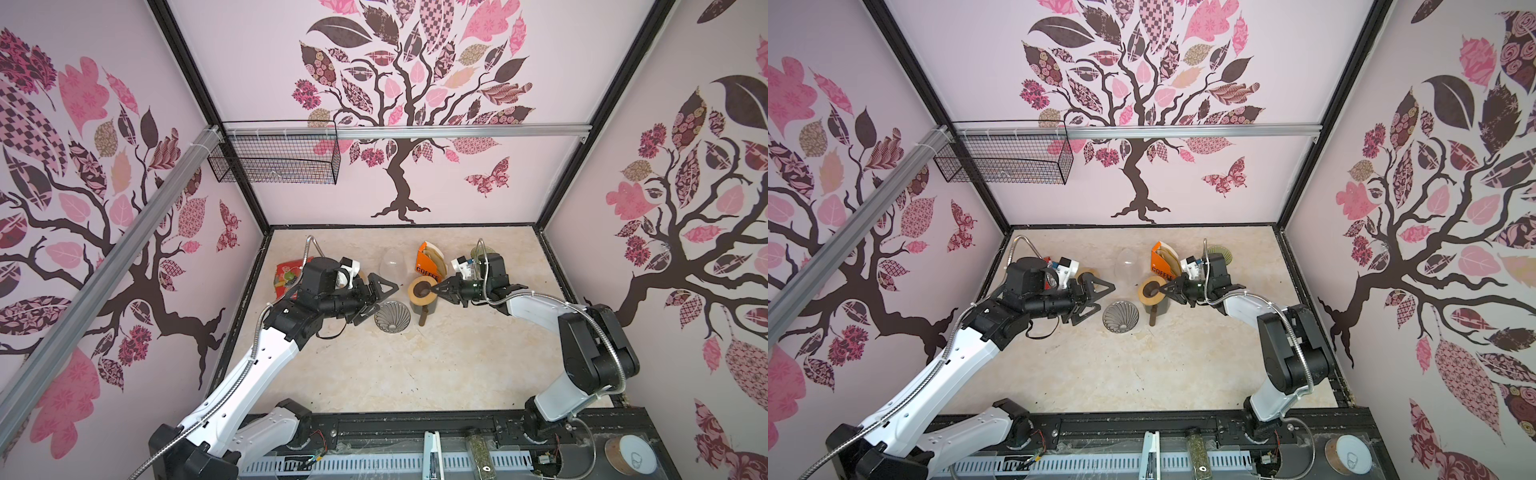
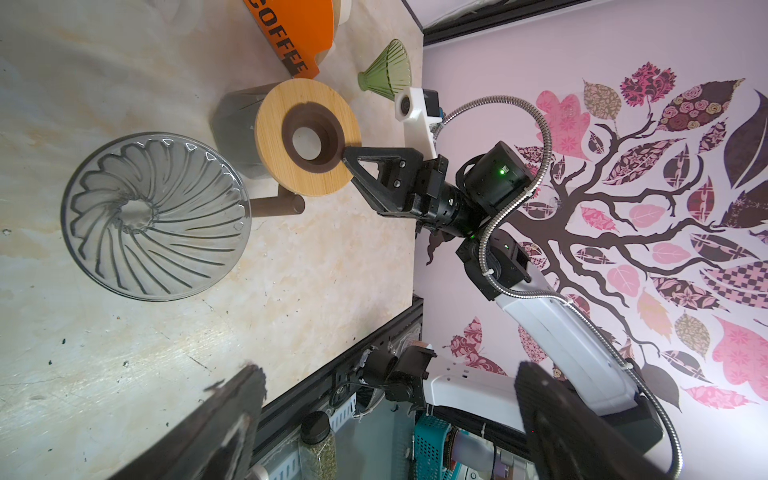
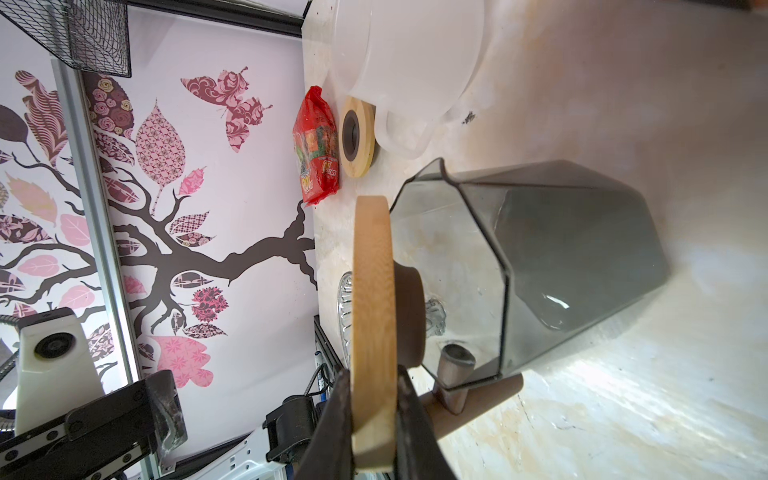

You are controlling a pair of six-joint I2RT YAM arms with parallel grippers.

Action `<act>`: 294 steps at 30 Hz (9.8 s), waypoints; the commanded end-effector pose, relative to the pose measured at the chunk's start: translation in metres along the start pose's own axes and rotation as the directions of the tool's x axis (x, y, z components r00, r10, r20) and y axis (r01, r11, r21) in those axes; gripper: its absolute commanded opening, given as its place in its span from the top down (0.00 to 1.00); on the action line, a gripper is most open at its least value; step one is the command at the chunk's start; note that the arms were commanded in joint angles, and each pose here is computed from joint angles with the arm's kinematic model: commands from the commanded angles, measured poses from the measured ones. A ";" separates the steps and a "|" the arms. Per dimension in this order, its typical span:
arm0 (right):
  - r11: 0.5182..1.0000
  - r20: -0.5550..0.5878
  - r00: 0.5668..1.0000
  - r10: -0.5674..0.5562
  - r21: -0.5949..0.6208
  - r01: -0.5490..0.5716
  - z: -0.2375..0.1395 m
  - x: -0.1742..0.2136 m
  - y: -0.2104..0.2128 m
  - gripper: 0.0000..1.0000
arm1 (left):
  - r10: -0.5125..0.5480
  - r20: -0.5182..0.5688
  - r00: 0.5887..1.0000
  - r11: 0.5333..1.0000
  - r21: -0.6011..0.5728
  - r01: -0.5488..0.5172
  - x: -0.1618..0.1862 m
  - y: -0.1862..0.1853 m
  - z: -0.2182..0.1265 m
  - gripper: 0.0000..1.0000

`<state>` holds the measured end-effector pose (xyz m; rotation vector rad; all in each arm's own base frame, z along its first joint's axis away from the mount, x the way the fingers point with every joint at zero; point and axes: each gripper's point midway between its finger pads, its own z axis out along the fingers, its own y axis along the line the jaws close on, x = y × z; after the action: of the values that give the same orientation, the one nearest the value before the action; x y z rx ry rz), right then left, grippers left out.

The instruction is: Place the coffee filter in the dripper

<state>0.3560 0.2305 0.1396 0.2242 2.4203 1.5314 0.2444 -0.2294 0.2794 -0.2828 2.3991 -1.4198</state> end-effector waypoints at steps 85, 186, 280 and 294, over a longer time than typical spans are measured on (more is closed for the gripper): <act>0.967 0.301 0.939 -0.169 0.235 0.099 -0.180 0.025 0.142 0.00 | -0.145 -0.081 0.986 0.840 -0.537 0.079 -0.009 0.147 0.039 0.23; 0.993 0.248 0.963 -0.101 0.090 0.081 -0.170 0.076 0.116 0.00 | -0.060 0.068 0.996 0.945 -0.318 0.079 -0.083 0.042 0.025 0.98; 0.927 0.216 0.945 -0.246 0.339 0.164 -0.166 0.059 0.090 0.00 | -0.089 -0.351 0.932 0.837 -0.533 -0.121 -0.010 0.087 0.109 1.00; 0.872 0.047 0.929 -0.367 0.366 0.326 -0.096 0.063 0.097 0.02 | -0.147 -0.345 0.927 0.857 -0.512 -0.055 0.010 0.096 0.070 1.00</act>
<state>0.2568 0.1892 0.2472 0.0458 2.5006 0.9317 0.2774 -0.2567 0.1684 -0.1859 3.0406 -0.9078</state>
